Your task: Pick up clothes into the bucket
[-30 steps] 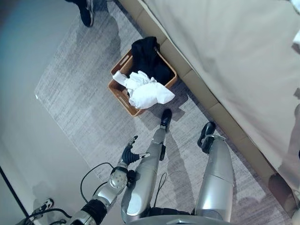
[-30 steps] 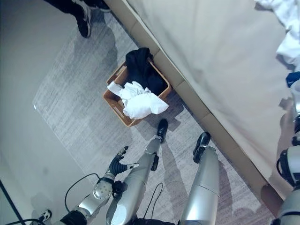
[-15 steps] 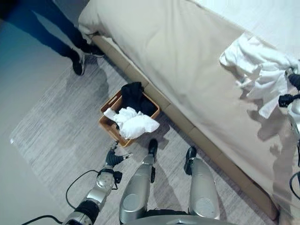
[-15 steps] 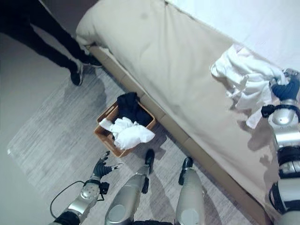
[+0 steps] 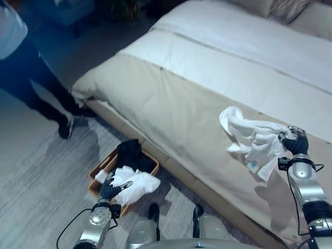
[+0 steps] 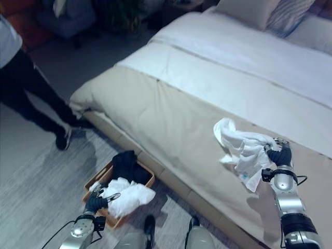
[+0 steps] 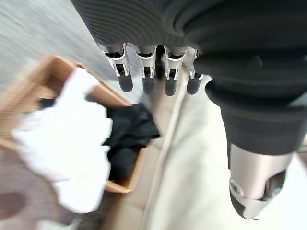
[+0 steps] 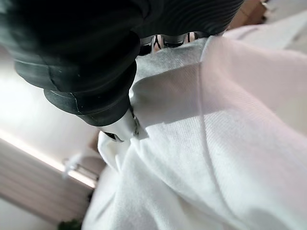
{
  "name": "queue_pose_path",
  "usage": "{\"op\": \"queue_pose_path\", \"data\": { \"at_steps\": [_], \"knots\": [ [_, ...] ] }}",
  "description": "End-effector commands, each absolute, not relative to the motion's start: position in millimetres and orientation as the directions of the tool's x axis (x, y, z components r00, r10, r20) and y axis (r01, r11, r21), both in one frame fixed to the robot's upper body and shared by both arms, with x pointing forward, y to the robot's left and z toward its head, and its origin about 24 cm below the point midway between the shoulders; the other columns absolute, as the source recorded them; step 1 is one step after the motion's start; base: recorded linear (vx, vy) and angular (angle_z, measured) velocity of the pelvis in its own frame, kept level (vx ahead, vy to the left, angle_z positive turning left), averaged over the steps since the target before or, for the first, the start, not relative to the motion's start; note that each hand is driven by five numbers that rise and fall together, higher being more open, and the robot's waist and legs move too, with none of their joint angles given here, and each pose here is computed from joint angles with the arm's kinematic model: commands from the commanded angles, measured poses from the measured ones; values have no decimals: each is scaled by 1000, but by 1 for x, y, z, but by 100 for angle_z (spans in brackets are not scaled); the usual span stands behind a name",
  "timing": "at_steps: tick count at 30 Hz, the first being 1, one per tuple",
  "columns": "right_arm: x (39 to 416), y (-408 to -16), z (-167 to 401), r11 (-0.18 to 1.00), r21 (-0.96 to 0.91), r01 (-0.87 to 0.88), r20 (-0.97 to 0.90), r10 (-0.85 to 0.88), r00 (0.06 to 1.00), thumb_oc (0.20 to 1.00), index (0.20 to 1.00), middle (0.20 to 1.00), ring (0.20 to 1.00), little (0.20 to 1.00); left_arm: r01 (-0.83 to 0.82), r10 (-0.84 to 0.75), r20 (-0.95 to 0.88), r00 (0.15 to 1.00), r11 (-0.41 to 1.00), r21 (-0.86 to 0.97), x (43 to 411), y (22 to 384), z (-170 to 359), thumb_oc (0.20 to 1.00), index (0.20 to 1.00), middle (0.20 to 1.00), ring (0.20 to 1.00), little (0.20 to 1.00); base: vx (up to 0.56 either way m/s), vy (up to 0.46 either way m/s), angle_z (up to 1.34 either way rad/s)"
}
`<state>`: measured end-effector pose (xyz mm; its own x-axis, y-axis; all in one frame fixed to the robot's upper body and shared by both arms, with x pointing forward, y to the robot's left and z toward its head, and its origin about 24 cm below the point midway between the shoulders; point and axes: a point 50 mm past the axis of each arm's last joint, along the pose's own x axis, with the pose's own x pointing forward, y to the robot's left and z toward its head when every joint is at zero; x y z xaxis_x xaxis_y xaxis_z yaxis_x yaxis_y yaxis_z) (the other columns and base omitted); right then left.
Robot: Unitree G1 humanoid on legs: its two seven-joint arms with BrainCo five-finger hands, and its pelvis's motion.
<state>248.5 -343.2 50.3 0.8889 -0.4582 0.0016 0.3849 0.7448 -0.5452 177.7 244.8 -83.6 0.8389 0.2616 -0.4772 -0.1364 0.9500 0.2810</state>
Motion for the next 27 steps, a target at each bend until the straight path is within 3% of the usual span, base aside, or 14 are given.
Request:
{"op": "queue_pose_path", "data": {
  "at_steps": [1,6,12,18,27],
  "knots": [
    [254,-344,89,739,-577,347,116,-346,931,200,200,200,200,200,-81,153,-398,905,978,193,198,245,-61,1000,1000,1000,1000,1000,63,-18,-17],
    [246,-341,83,781,-531,330,96,-331,939,200,200,200,200,200,-26,68,-323,944,991,131,219,239,-41,1000,1000,1000,1000,1000,41,-20,-7],
    [258,-312,82,860,-422,288,128,-258,958,200,200,200,200,200,150,-130,-151,980,980,128,260,207,2,1000,1000,1000,1000,1000,12,-33,-5],
    [272,-281,108,913,-345,220,247,-137,959,200,200,200,200,200,302,-305,-17,952,932,201,287,172,40,1000,1000,1000,1000,1000,2,-16,-4],
    [288,-247,144,941,-318,115,373,13,928,200,200,200,200,200,386,-431,104,896,873,299,310,129,77,1000,1000,1000,1000,1000,-7,1,0]
  ]
}}
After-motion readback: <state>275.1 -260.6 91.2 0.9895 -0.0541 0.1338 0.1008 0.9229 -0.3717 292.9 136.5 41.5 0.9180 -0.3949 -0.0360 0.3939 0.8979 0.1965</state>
